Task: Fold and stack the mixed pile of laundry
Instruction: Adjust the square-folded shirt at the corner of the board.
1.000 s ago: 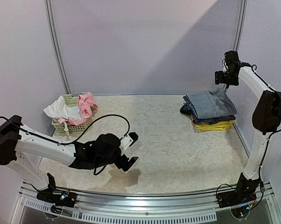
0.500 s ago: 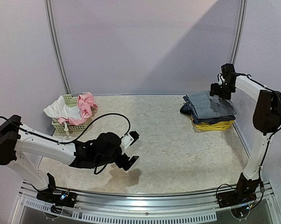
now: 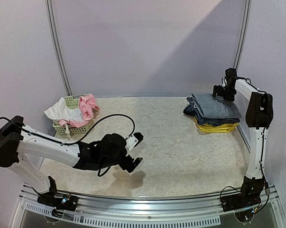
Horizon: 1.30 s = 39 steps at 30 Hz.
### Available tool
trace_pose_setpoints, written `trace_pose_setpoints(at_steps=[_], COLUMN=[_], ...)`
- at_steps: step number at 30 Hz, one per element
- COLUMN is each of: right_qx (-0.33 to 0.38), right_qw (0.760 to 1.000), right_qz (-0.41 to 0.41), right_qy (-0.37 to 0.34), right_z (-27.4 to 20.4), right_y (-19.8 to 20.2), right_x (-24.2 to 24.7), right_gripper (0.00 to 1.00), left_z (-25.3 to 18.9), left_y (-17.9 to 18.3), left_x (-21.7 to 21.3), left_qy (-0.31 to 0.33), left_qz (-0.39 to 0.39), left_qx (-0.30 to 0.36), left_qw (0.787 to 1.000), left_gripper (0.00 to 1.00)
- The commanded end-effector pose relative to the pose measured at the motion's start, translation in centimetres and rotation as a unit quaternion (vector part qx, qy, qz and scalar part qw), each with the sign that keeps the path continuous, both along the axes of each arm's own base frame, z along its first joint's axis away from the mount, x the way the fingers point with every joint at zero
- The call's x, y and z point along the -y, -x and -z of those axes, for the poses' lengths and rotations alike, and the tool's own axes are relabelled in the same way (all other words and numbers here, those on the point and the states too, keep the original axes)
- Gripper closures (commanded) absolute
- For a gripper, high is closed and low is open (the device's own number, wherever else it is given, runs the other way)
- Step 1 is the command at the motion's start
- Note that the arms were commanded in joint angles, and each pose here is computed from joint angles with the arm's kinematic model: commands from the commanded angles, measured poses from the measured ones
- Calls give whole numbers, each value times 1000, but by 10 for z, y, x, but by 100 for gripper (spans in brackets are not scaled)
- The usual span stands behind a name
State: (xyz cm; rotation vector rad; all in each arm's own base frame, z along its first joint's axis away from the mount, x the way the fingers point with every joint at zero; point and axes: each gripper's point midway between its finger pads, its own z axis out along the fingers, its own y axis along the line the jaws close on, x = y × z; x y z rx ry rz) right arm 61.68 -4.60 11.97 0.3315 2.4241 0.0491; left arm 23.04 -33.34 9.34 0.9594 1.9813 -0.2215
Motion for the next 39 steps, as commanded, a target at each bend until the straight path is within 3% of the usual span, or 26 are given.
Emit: trace_pose_setpoints(at_steps=[1, 7, 13, 28, 39], right_qx=[-19, -27, -23, 55, 45], right_qw=[999, 999, 999, 998, 997], right_qz=[-23, -24, -22, -36, -60], right_qy=[-16, -23, -26, 25, 30], right_z=[23, 39, 26, -86, -71], right_y=[-8, -10, -8, 20, 65], right_x=[-7, -8, -9, -59, -108], right_gripper=[1, 1, 1, 1, 1], left_z=[4, 3, 0, -15, -22], left_y=[-9, -11, -10, -1, 5], left_x=[3, 12, 11, 1, -8], left_qy=[-15, -15, -15, 11, 21], left_qz=[-9, 0, 0, 2, 0], left_qx=[0, 0, 1, 2, 6], left_qw=[1000, 1000, 1000, 1000, 1000], left_gripper=[4, 4, 4, 4, 4])
